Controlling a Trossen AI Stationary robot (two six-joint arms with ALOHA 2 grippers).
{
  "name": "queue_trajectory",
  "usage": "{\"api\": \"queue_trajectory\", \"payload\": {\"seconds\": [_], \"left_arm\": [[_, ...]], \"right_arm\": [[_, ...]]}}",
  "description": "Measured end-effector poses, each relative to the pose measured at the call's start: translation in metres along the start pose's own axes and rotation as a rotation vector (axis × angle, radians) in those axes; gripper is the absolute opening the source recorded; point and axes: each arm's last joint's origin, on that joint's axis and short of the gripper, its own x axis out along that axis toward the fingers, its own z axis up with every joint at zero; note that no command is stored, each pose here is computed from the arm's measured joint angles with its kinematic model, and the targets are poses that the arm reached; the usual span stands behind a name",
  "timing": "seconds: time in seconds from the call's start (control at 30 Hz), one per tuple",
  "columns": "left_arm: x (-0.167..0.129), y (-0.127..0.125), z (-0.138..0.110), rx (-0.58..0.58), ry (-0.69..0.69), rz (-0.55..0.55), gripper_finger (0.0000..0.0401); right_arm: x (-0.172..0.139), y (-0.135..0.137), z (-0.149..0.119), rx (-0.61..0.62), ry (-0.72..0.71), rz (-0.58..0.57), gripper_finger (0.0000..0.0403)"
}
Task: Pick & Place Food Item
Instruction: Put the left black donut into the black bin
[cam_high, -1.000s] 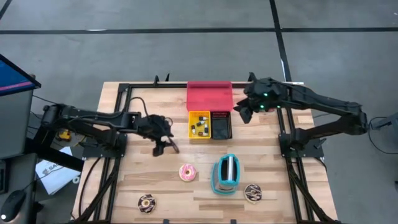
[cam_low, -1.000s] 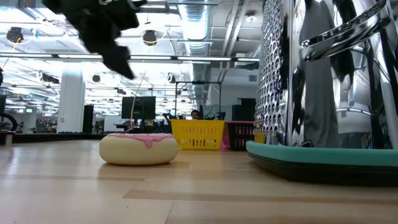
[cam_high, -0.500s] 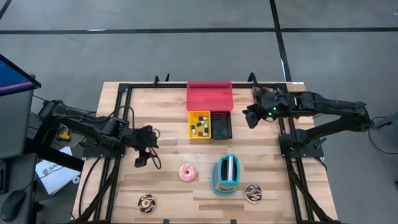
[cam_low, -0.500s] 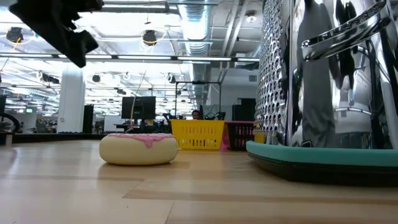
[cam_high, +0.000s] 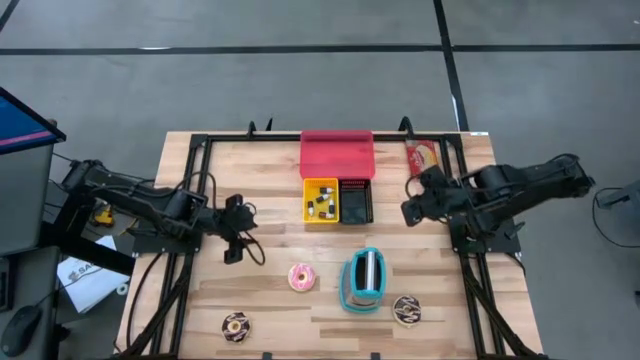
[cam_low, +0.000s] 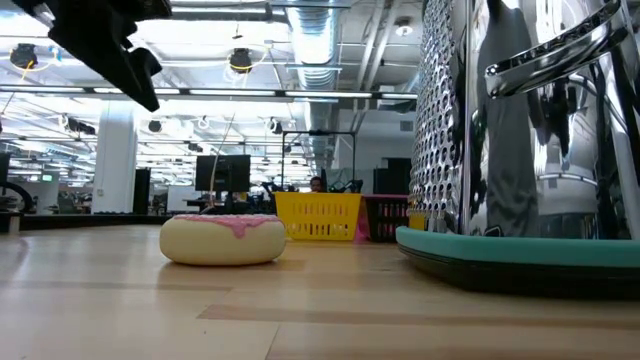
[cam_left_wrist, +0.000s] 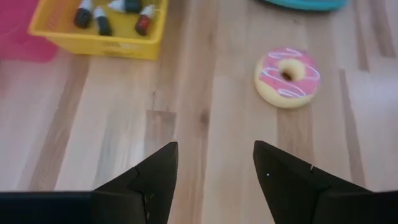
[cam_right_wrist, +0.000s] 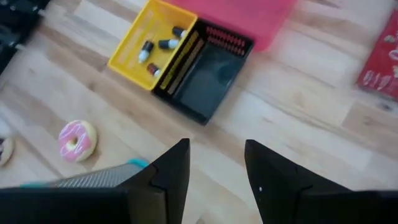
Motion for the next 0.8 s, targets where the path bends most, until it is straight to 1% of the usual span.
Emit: {"api": "queue_trajectory", "payload": {"seconds": [0.07,0.13,0.27,0.33,0.43,0.53,0.67,0.8], "left_arm": [[0.0,-0.002,0.0,0.025,-0.002,-0.01,0.0208],[0.0,-0.003,0.001,-0.002,-0.013,-0.024,0.0213],[0.003,-0.004,0.006,-0.17,-0.037,-0.048,0.0231],[0.006,-0.007,0.008,-0.218,-0.041,-0.073,0.0239],[0.012,-0.017,0.005,-0.189,-0.001,-0.101,0.0247],[0.016,-0.033,-0.001,-0.104,0.06,-0.161,0.0247],[0.013,-0.057,-0.013,-0.102,0.139,-0.252,0.0243],[0.007,-0.084,-0.031,-0.116,0.21,-0.311,0.0238]], "right_arm": [[-0.003,0.002,-0.007,-0.011,0.007,0.017,0.0145],[-0.006,0.003,-0.012,-0.016,0.019,0.024,0.0143],[-0.012,0.002,-0.023,-0.036,0.023,0.015,0.0141],[-0.015,0.002,-0.027,-0.049,0.011,0.019,0.0141],[-0.018,0.001,-0.033,-0.074,0.004,0.025,0.0143],[-0.021,0.003,-0.038,-0.098,0.008,0.047,0.0143],[-0.025,0.004,-0.043,-0.126,0.016,0.08,0.0143],[-0.03,0.008,-0.049,-0.146,-0.002,0.129,0.0143]]}}
